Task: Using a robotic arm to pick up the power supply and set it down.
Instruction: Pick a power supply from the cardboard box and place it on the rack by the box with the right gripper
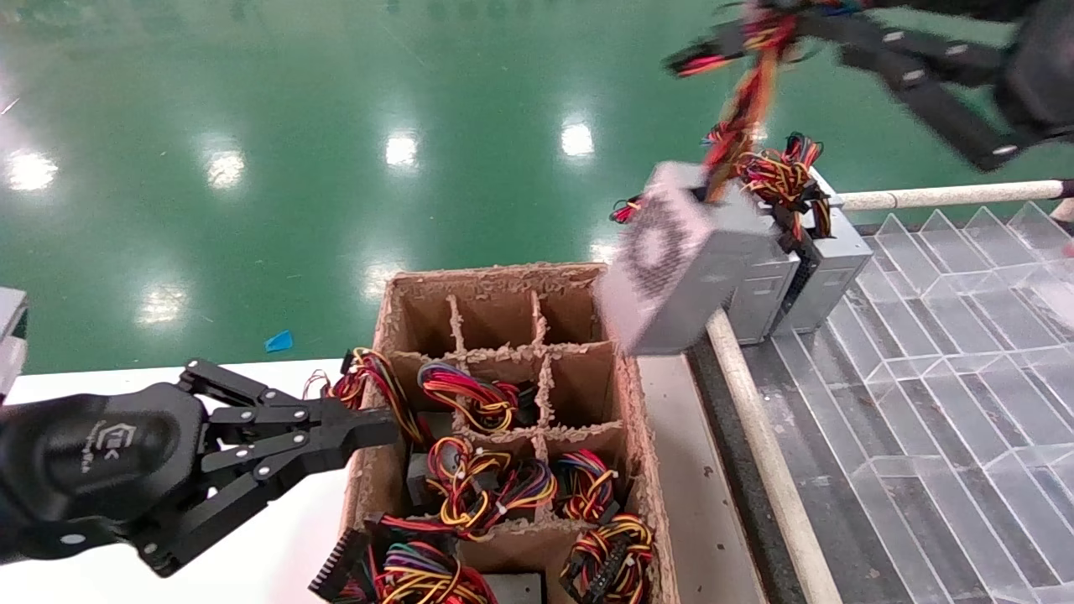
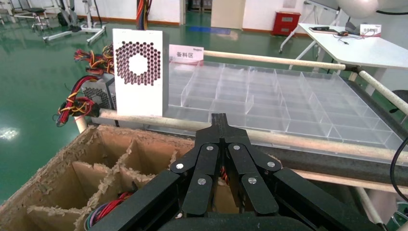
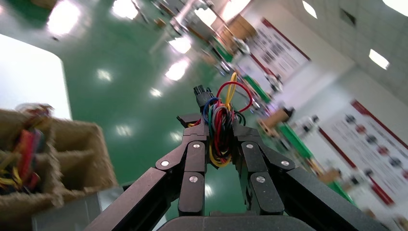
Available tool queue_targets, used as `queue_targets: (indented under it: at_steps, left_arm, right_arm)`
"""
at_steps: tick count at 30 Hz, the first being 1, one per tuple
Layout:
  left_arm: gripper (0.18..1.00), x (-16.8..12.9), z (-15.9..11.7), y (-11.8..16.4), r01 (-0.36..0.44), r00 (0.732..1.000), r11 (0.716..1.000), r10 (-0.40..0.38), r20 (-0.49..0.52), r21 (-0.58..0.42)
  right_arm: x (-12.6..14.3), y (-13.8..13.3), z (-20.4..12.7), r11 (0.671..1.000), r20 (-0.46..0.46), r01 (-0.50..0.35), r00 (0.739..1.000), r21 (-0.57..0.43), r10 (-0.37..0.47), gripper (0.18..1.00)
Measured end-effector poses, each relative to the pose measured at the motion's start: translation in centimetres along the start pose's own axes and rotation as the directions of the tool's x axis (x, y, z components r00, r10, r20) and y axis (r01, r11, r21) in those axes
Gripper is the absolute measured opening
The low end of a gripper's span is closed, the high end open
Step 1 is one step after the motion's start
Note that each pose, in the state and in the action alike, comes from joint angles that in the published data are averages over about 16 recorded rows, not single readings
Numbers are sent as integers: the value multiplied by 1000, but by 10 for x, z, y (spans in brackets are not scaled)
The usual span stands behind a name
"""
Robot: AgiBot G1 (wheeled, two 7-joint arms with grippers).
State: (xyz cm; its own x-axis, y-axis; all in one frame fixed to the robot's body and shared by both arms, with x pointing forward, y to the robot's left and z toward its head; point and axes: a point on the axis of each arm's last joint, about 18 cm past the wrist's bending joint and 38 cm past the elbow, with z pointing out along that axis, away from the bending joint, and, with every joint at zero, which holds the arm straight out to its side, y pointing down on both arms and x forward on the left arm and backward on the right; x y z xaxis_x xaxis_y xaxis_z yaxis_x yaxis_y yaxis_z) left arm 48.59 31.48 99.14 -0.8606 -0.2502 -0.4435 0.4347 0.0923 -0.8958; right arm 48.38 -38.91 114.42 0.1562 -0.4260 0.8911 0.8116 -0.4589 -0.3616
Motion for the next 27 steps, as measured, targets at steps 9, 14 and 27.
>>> queue_targets:
  at_steps: [9,14,27]
  left_arm:
    - [191,0,0,0,0,1000,1000,0,0,0]
    - [191,0,0,0,0,1000,1000,0,0,0]
    - [191,0,0,0,0,1000,1000,0,0,0]
  right_arm:
    - [13,17,-47,989,-98,-22,995,-148,7,255]
    - [14,25,-66,977,-127,-51,992,-206,25,254]
    - [-10,61,-74,956,-134,-158,983,-248,128,254]
